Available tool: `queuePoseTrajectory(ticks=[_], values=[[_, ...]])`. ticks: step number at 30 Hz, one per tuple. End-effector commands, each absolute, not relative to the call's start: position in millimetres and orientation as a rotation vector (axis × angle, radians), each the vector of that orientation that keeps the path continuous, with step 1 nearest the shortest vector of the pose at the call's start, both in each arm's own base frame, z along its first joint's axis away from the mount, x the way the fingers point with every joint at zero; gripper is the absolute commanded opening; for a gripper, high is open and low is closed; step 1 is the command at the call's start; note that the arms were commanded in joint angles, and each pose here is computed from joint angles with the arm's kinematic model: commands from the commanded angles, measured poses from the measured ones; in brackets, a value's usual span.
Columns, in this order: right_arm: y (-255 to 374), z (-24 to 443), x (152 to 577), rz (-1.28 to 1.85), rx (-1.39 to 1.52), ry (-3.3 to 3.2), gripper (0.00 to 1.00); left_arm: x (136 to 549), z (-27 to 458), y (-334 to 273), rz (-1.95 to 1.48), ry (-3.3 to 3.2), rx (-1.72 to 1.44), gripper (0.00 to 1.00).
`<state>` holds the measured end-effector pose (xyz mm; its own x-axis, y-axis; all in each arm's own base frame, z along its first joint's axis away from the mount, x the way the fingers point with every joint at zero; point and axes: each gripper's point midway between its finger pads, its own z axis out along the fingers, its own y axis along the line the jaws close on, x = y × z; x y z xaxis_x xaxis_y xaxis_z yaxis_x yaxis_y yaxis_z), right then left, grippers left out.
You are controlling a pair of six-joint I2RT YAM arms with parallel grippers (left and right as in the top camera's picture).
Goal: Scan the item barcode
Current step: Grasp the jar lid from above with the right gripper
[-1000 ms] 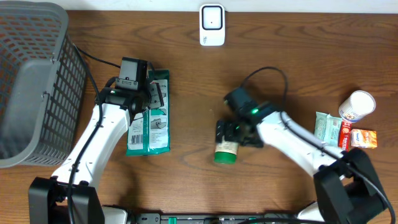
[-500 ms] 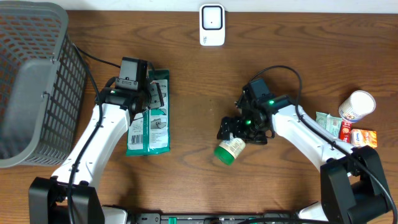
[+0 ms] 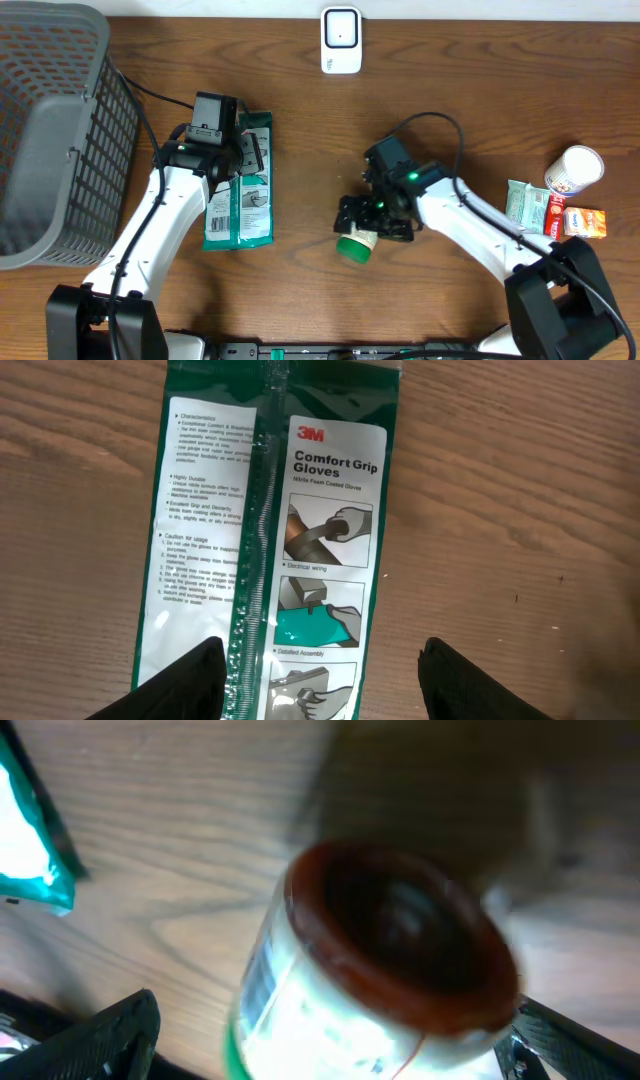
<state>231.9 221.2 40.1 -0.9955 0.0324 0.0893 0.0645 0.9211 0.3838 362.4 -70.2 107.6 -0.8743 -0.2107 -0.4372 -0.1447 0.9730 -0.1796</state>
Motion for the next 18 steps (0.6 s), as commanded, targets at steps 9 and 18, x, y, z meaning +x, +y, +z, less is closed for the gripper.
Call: queuePoseTrajectory(ticks=[9,18], values=[[264.0,49.2,195.3,-0.653,-0.034,-2.918,0.99,357.8,95.4,-65.9,-0.158,2.684,-0.252,0.62],[224.0,36.2,242.7,-0.343,0.153,-3.232,0.99,357.8,95.4,-65.9,-0.160,2.683,-0.262,0.62]])
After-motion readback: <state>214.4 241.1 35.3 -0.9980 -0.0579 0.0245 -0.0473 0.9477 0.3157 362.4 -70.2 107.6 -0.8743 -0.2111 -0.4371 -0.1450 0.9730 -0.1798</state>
